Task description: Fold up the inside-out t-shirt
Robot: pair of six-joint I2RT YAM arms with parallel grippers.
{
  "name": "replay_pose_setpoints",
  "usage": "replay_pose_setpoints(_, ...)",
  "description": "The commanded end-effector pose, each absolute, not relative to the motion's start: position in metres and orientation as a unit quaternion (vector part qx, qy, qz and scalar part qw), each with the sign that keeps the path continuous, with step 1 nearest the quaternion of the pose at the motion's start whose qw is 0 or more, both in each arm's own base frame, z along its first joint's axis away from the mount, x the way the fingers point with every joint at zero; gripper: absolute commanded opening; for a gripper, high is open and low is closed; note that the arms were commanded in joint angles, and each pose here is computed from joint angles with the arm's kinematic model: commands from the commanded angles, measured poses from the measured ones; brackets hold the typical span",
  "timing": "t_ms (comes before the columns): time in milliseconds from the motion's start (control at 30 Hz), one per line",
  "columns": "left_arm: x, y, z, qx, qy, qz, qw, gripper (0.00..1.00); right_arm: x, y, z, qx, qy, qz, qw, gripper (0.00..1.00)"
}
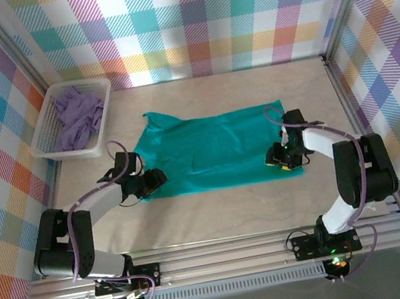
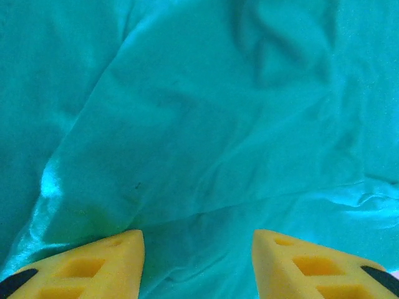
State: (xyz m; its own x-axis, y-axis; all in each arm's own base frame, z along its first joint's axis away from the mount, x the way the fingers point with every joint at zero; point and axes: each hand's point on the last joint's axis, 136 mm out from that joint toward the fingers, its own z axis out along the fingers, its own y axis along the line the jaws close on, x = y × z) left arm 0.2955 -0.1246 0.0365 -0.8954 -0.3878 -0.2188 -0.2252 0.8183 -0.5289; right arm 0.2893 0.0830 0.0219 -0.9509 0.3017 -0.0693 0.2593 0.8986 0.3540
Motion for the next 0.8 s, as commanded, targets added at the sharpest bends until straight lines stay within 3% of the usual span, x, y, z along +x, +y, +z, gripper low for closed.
replay_pose_setpoints(0, 0.268, -0.128, 0.02, -0.163, 0.944, -0.259, 0.126, 0.48, 0.25, 0.084, 0.012, 0.164, 0.971, 0.177, -0.007, 0.47)
replay_pose_setpoints(167, 0.21, -0.125, 0.013, -0.171, 0.951, -0.244, 0.087, 0.48, 0.208, 0.078, 0.011, 0.202, 0.964, 0.168, -0.031, 0.46)
replay_pose_setpoints(267, 0.2, -0.118, 0.037, -0.182, 0.945, -0.245, 0.12, 0.48, 0.206, 0.074, 0.031, 0.218, 0.961, 0.171, 0.018, 0.45)
replay_pose_setpoints(400, 0.248, -0.106, 0.106, -0.177, 0.917, -0.239, 0.264, 0.49, 0.259, 0.072, 0.082, 0.177, 0.951, 0.191, 0.166, 0.49)
replay_pose_setpoints(500, 0.302, -0.098, 0.139, -0.185, 0.9, -0.224, 0.326, 0.5, 0.307, 0.066, 0.107, 0.156, 0.942, 0.175, 0.241, 0.54)
replay_pose_setpoints(667, 0.389, -0.088, 0.147, -0.195, 0.896, -0.213, 0.337, 0.55, 0.383, 0.032, 0.112, 0.195, 0.93, 0.137, 0.28, 0.59)
replay_pose_setpoints(767, 0.426, -0.083, 0.137, -0.2, 0.902, -0.21, 0.32, 0.56, 0.417, 0.016, 0.093, 0.228, 0.93, 0.134, 0.254, 0.59)
